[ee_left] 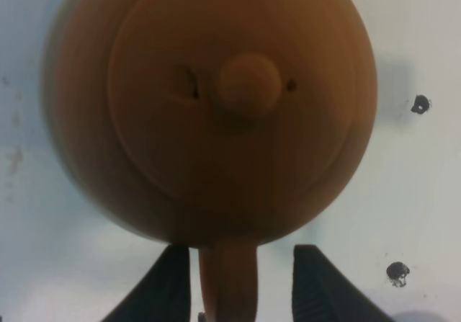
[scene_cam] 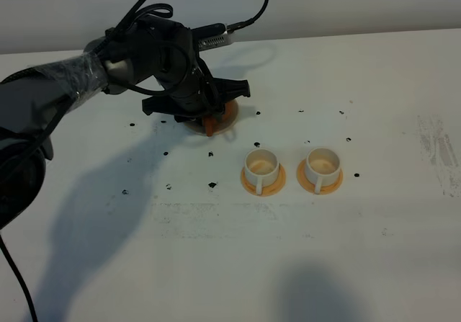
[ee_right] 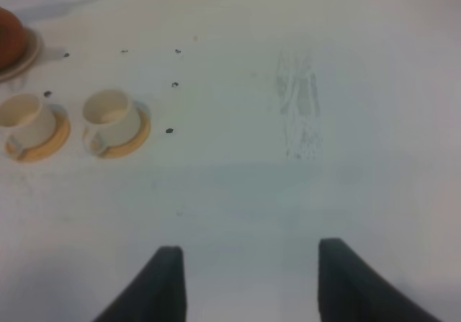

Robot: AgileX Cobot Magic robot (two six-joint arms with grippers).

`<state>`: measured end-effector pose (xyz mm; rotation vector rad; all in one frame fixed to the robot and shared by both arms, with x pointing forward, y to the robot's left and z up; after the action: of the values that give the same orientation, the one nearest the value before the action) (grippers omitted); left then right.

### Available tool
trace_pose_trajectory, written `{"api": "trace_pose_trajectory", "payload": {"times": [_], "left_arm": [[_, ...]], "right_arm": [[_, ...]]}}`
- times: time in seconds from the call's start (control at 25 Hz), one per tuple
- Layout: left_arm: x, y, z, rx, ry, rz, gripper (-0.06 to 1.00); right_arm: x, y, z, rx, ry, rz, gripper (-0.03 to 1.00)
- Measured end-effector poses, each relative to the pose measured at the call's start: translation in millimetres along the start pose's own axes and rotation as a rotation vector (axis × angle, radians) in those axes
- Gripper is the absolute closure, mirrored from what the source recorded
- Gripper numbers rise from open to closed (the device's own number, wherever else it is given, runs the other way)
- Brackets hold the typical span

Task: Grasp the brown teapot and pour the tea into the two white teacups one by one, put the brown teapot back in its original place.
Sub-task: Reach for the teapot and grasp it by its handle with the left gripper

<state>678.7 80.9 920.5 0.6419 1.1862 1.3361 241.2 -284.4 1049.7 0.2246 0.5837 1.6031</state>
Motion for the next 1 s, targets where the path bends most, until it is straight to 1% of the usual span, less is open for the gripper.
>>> {"api": "trace_pose_trajectory", "payload": {"times": [0.44,0.72,1.0], "left_arm": [[2.2,-7.9,-2.7,0.008,-0.015,0.019,0.62],[1.5,-7.7,-1.5,-0.002,-0.018,0.014,0.62],[-3.9,-2.9,4.9,-0.030,-0.018,-0.009,0.62]], "right_arm": [[0.0,0.0,0.0,0.000,0.000,0.000,0.54],[0.0,0.0,0.0,0.000,0.000,0.000,0.54],[0.0,0.0,0.0,0.000,0.000,0.000,0.54]]}}
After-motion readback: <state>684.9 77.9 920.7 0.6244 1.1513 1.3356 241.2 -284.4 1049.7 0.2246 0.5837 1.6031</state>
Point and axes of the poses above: a point on each arm's last joint axis where the gripper is mounted, y pointing back along that axis away from the gripper, x along the wrist's bending axis when the last joint is at zero, z = x × y, the point moved 1 cm from there along -y, pointing out along that axis toward the gripper, and after that the axes turned 13 degrees about y, right-handed, at the moved point
